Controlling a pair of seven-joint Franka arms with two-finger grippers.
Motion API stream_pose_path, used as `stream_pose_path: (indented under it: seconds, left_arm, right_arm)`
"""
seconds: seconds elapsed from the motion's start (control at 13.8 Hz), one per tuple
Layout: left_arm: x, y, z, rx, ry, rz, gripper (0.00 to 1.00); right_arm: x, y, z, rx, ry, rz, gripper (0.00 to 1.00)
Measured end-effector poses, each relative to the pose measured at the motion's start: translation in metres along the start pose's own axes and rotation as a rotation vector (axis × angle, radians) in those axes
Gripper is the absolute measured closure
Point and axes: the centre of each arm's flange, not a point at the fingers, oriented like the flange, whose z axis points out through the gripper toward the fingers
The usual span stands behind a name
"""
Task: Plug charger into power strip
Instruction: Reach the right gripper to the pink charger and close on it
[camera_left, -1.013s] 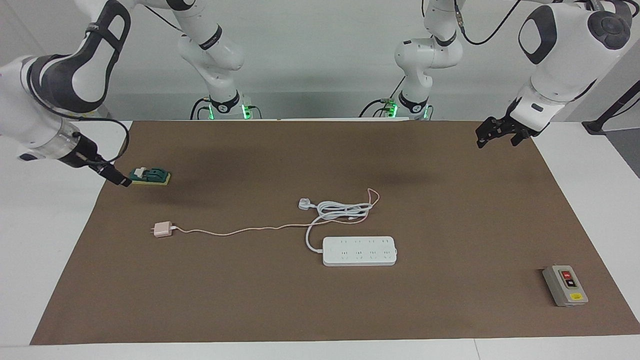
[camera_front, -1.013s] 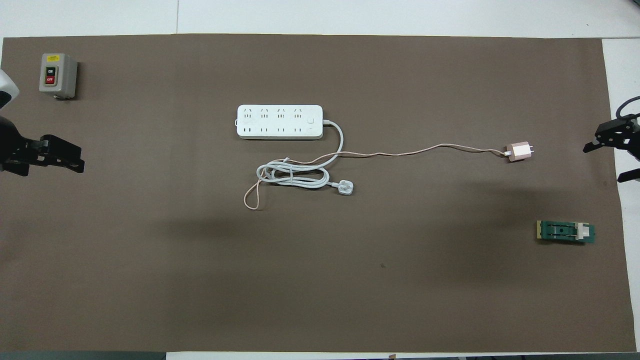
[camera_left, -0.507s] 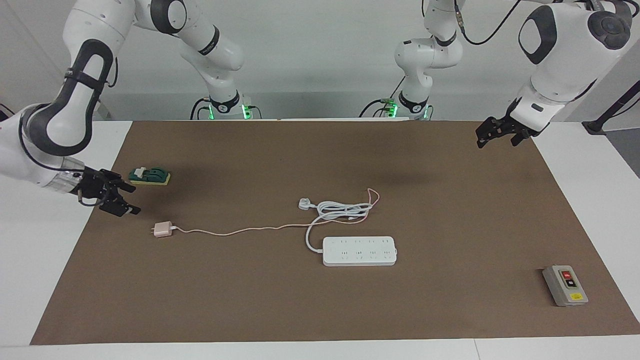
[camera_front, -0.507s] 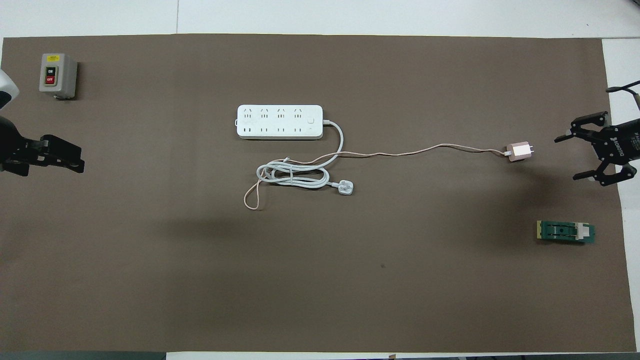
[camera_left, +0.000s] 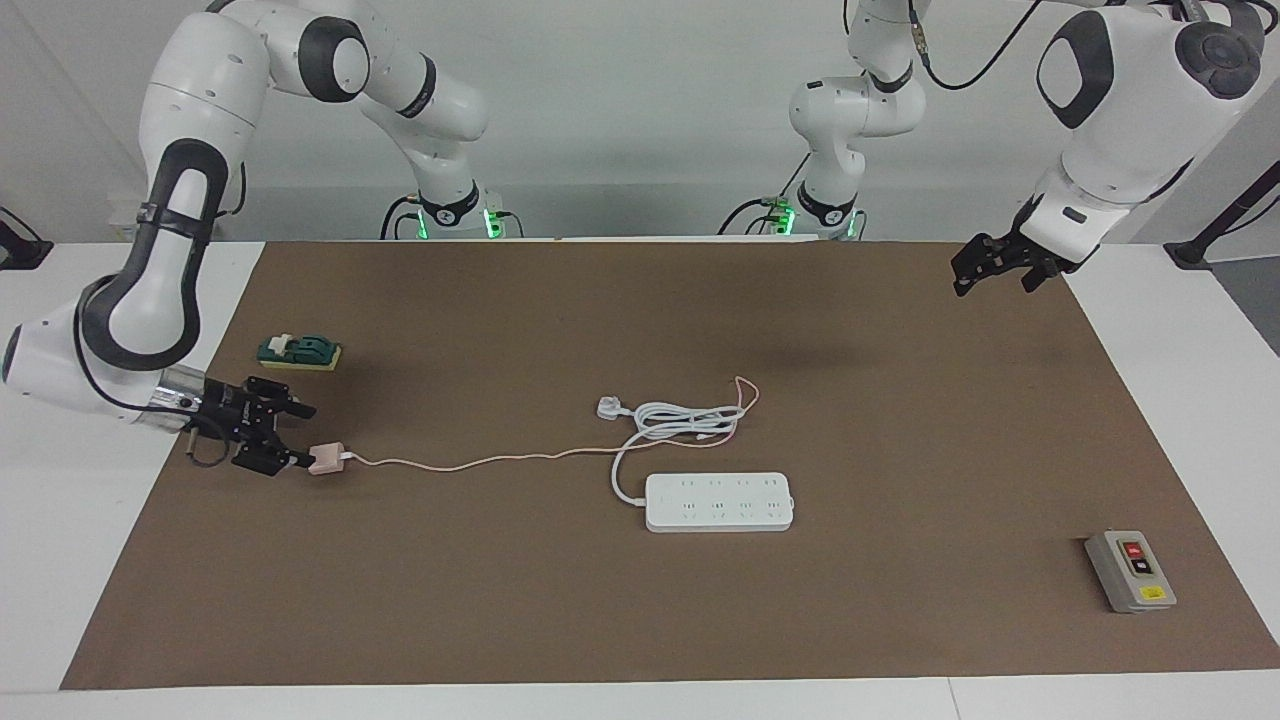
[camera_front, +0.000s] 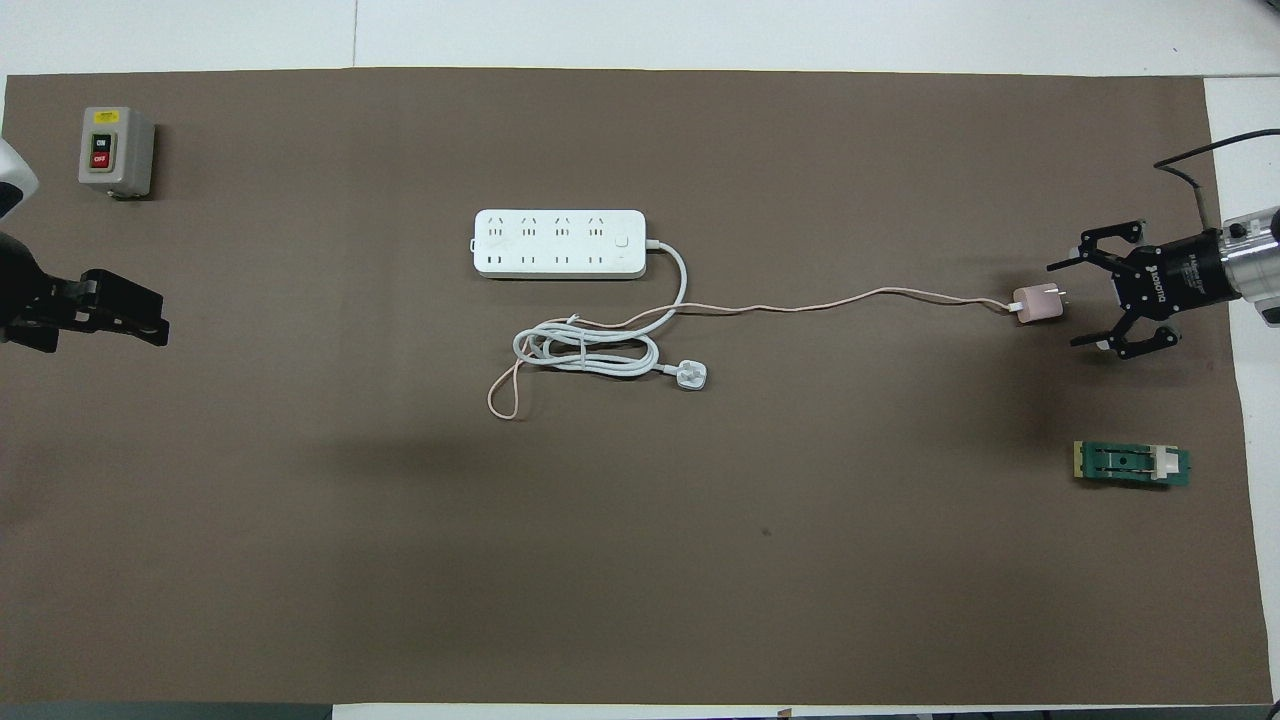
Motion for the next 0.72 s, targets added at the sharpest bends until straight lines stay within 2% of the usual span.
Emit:
stream_pose_path:
  seconds: [0.14, 0.29, 0.58, 0.72]
  left_arm:
    - [0.0, 0.0, 0.0, 0.0, 0.0, 0.0, 0.0]
    - [0.0, 0.0, 0.0, 0.0, 0.0, 0.0, 0.0]
    - [0.0, 0.0, 0.0, 0.0, 0.0, 0.0, 0.0]
    - [0.0, 0.0, 0.0, 0.0, 0.0, 0.0, 0.0]
  right_arm:
    - [0.003, -0.009, 0.026, -0.039, -0.001, 0.021, 0.0]
    - [0.02, -0.007, 0.042, -0.063, 0.004, 0.033, 0.0]
    - [0.029, -0.01, 0.029, -0.062, 0.031, 0.029, 0.0]
    - [0.036, -0.007, 0.03, -0.058, 0.021, 0.039, 0.0]
